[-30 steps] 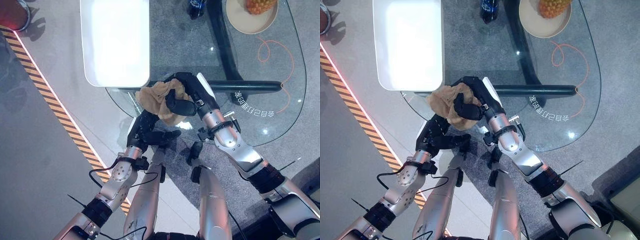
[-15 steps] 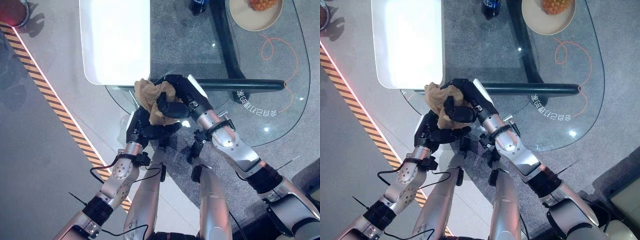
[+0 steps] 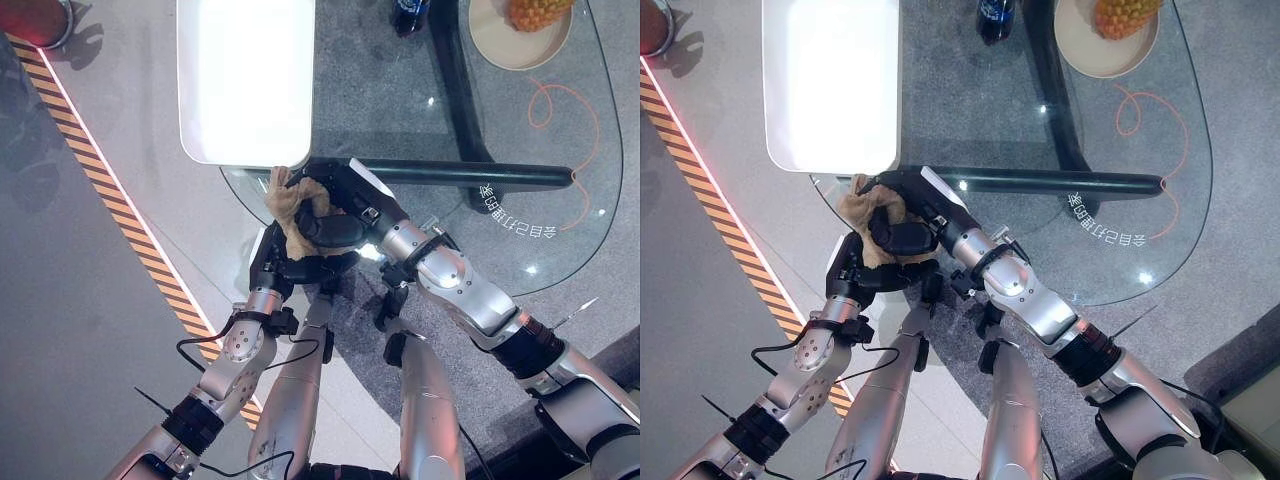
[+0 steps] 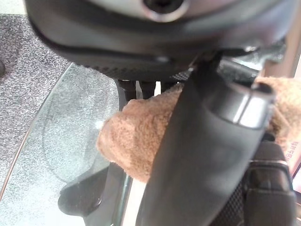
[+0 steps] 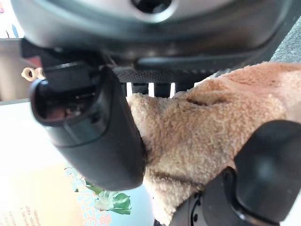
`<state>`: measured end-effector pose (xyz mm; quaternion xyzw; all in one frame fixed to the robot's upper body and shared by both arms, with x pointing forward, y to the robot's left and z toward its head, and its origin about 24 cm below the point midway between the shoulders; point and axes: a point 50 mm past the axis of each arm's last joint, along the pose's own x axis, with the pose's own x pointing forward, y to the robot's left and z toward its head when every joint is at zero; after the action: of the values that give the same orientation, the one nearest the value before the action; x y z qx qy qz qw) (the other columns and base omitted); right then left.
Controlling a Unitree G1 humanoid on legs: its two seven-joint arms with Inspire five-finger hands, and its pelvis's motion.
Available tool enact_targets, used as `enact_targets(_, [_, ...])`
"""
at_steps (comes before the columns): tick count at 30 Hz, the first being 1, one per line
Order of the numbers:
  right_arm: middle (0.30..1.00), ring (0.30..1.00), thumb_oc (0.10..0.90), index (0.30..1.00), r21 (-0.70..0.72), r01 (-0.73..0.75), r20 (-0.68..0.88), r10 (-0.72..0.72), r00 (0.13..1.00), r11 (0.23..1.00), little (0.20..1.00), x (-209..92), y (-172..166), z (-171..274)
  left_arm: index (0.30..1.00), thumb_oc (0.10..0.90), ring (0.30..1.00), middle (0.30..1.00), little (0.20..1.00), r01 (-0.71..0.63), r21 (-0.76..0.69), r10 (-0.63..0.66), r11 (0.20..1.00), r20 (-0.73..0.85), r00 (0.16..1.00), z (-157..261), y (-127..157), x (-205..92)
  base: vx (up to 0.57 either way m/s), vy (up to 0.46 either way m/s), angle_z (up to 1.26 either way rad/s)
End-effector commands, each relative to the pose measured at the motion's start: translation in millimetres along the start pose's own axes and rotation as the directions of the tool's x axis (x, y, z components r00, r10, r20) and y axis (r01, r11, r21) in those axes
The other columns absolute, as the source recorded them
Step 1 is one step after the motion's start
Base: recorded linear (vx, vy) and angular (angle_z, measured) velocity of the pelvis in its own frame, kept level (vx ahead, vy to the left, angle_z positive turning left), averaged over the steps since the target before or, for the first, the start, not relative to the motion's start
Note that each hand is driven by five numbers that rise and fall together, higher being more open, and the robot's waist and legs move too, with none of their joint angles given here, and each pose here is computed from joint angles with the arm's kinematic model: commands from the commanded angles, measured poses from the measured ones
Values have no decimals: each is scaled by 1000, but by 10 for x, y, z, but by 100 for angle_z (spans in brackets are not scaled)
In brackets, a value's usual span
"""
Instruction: Wipe the table with a cloth and put it in the basket.
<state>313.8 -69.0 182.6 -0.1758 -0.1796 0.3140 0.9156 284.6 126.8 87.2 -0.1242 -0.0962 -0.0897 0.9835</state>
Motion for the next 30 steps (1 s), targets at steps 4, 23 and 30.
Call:
enact_targets(4, [300, 300, 100, 300, -18, -290, 264, 284, 921, 957, 200, 21, 516, 496, 300, 100, 300, 300, 200, 238, -37, -211, 971, 348, 913, 624, -439, 23, 0, 0, 0])
enact_targets(23, [900, 900, 800, 900, -56, -158, 231, 166, 959, 986, 900, -12, 313, 413, 300, 100, 300, 300, 200, 230, -34, -204, 973, 348, 915, 641, -408, 32, 0, 0, 0])
enact_targets(30, [900, 900, 800, 900, -128, -73, 245, 103, 964, 989, 900, -25, 193, 450, 300, 100, 300, 300, 200, 225, -25, -201, 974, 356, 913, 641, -393, 34, 0, 0, 0])
